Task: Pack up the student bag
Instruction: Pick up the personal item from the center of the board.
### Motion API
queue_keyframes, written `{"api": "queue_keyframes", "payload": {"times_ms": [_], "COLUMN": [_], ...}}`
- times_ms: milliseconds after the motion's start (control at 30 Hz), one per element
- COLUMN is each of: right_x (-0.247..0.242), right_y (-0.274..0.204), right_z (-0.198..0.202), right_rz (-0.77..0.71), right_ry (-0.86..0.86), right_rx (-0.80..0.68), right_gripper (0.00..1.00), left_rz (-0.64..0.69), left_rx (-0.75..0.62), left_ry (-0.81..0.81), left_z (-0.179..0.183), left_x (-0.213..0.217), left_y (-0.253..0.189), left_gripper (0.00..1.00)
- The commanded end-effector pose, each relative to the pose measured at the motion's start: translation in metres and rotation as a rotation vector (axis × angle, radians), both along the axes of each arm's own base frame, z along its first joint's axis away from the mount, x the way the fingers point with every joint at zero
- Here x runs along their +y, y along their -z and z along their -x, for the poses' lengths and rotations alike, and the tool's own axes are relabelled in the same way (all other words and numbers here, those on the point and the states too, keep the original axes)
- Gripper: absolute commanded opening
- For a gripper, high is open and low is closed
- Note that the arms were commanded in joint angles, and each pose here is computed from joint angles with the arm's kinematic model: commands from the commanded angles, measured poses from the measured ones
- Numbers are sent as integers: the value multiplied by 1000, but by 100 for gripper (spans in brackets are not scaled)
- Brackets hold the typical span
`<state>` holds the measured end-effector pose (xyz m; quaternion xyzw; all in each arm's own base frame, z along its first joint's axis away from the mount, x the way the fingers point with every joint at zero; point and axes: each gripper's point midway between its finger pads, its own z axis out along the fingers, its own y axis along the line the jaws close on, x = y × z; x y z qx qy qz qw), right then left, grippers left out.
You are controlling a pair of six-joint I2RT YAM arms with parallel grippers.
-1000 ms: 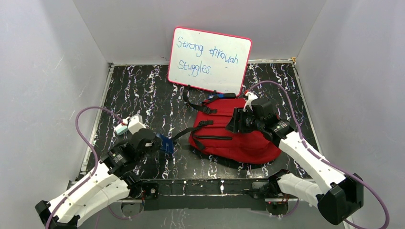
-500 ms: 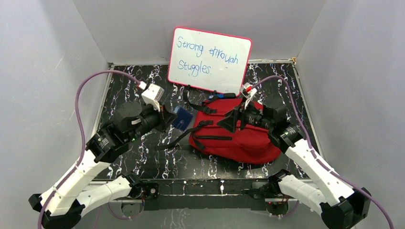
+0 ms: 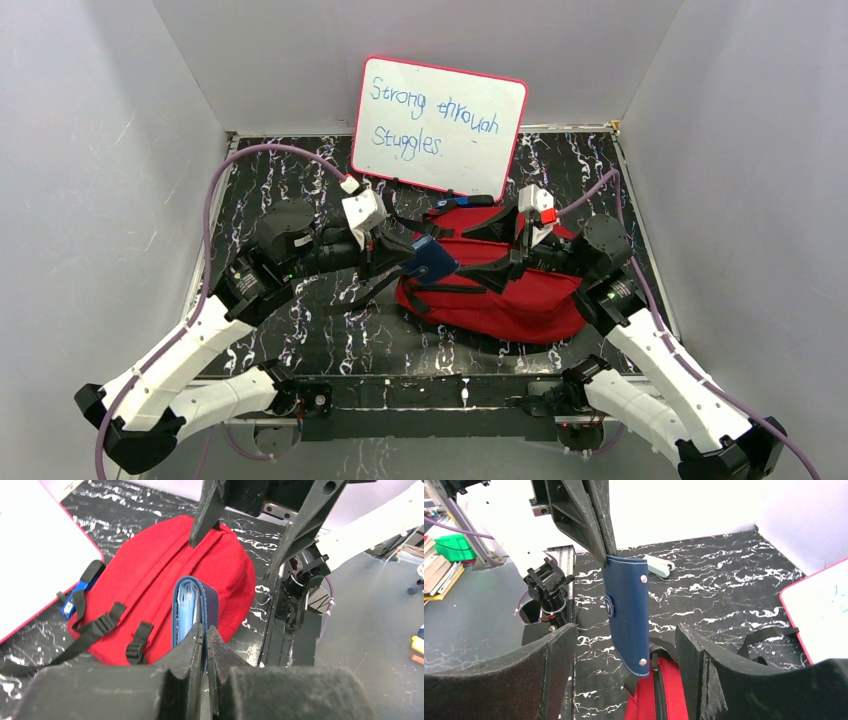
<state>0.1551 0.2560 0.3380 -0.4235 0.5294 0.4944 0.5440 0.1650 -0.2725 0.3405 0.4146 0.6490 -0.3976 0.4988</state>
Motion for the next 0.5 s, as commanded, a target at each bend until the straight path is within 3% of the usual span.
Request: {"api": "queue_keyframes", "payload": {"times_ms": [0,267,467], "right_x": [2,8,10], "right_y": [-13,-5,4], "right_z": [7,4,13], "right_rz": [-33,-19,5], "right_ry": [-60,-92,-157], "right_rx": [-123,-99,-60], "right_gripper": [79,77,53], "left_rz": [108,120,129], "left_rx": [-199,-230,-244], "left_ry": [145,272,267], "left_z": [14,27,24], "left_x": [-10,-21,-23], "left_y": [-38,-37,-38], "left_gripper": [0,0,0]}}
